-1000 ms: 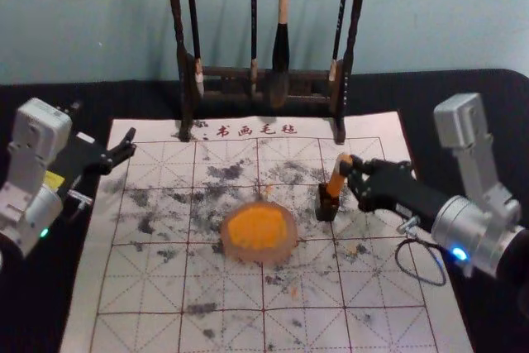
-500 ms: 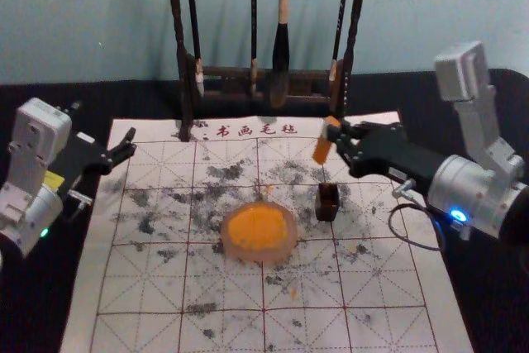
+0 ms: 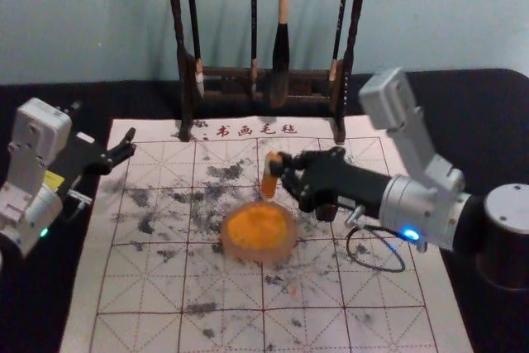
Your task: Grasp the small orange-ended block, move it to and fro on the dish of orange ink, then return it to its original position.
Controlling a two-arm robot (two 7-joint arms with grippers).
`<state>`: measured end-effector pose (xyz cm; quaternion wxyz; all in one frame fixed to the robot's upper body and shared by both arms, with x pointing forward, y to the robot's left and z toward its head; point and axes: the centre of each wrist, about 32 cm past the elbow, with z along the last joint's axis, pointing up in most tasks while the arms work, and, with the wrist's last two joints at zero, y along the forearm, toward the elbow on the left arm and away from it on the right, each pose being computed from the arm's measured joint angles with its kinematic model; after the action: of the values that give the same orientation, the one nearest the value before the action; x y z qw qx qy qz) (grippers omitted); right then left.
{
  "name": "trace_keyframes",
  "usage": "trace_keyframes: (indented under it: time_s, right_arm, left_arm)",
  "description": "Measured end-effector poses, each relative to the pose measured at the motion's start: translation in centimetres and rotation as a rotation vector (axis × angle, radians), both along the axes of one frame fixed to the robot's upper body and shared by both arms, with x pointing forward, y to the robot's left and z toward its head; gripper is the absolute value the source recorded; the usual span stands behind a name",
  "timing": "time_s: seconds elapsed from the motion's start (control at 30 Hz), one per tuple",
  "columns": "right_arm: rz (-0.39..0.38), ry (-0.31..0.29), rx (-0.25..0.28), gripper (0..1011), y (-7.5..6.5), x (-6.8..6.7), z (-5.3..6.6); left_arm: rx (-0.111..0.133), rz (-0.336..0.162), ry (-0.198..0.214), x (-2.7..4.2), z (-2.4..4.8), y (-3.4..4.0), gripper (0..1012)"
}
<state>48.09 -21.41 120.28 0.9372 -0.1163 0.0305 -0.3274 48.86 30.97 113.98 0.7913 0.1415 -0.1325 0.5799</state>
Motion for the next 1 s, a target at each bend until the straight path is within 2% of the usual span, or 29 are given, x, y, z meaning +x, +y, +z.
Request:
trace_keyframes:
  time_s: [0.3,0.63,1.0]
  right_arm:
    - [0.041,0.022,-0.053,108,0.9,0.2,-1.1]
    - [0.024,0.046,-0.093,108,1.6,0.7,-2.1]
    - [0.001,0.061,-0.109,108,2.2,1.0,-2.8]
  left_arm:
    - [0.0,0.0,0.0,0.0,0.0,0.0,1001]
    - [0.0,0.0,0.0,0.0,0.0,0.0,1001]
    - [0.0,0.0,0.0,0.0,0.0,0.0,1001]
